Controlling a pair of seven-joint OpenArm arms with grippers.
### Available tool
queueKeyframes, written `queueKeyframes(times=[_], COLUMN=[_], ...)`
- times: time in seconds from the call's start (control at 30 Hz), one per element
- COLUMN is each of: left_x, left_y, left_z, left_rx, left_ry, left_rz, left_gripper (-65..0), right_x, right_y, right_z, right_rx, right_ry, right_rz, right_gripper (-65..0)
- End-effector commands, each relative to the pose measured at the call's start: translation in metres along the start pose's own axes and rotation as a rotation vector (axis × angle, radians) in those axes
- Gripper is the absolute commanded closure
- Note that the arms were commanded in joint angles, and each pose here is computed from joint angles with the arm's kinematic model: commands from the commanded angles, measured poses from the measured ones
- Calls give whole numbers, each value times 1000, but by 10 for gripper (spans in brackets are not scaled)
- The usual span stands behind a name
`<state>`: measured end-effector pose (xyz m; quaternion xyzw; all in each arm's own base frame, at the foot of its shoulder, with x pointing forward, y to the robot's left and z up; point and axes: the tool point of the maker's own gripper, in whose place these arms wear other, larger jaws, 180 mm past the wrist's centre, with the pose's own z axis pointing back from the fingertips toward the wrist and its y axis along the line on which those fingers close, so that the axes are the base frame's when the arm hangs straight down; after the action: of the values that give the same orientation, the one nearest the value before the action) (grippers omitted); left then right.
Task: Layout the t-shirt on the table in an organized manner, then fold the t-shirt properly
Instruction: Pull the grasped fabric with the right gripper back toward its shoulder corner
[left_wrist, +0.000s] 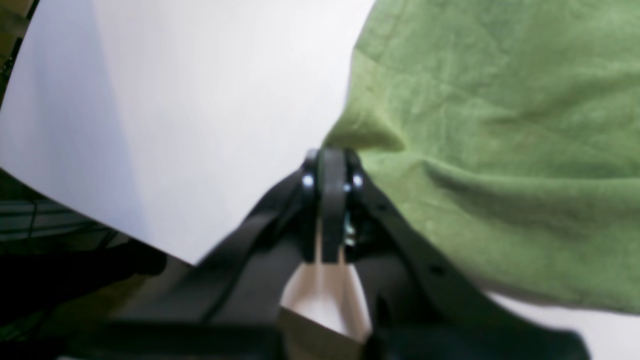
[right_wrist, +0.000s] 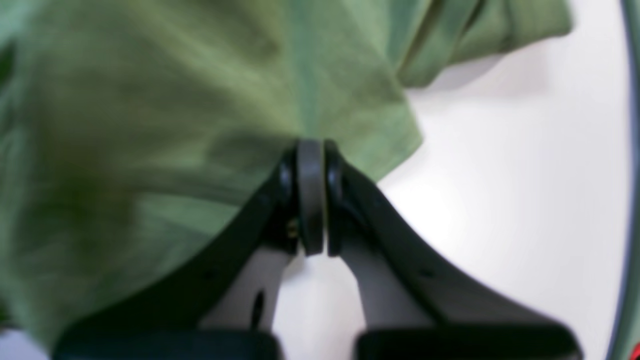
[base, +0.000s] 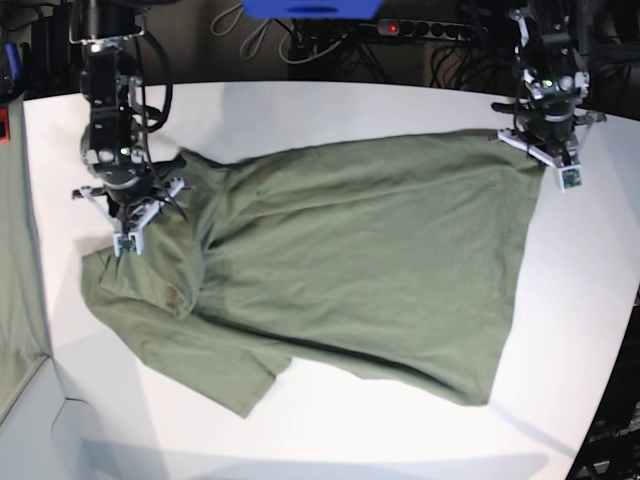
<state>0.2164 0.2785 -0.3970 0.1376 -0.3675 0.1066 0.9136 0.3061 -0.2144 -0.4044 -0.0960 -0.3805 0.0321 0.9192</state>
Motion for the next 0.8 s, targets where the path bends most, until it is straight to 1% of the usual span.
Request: queueKeyframes(times=[0.0, 0.13, 0.27, 0.4, 0.57, 0.7, 0.77], left_x=[11, 11, 11, 11, 10, 11, 10], left_y=[4, 4, 4, 4, 4, 4, 4], left_z=[2, 2, 2, 2, 2, 2, 2], left_rx=[11, 11, 11, 11, 11, 11, 11], left_ry=[-38, -38, -38, -38, -36, -38, -36], left_rz=[-7, -7, -7, -7, -7, -7, -7], left_gripper=[-4, -4, -4, -4, -4, -4, -4], right_x=[20, 38, 41, 36, 23, 16, 18], right_y=[-10, -24, -45, -61, -62, -60, -51], right_z=[8, 31, 47, 59, 60, 50, 43], right_rx=[-27, -66, -120, -167, -173, -165, -143], right_ry=[-72, -144, -174, -182, -154, -123, -119], right_rz=[-3, -52, -83, -122, -133, -142, -147], right_gripper=[0, 0, 0, 0, 0, 0, 0])
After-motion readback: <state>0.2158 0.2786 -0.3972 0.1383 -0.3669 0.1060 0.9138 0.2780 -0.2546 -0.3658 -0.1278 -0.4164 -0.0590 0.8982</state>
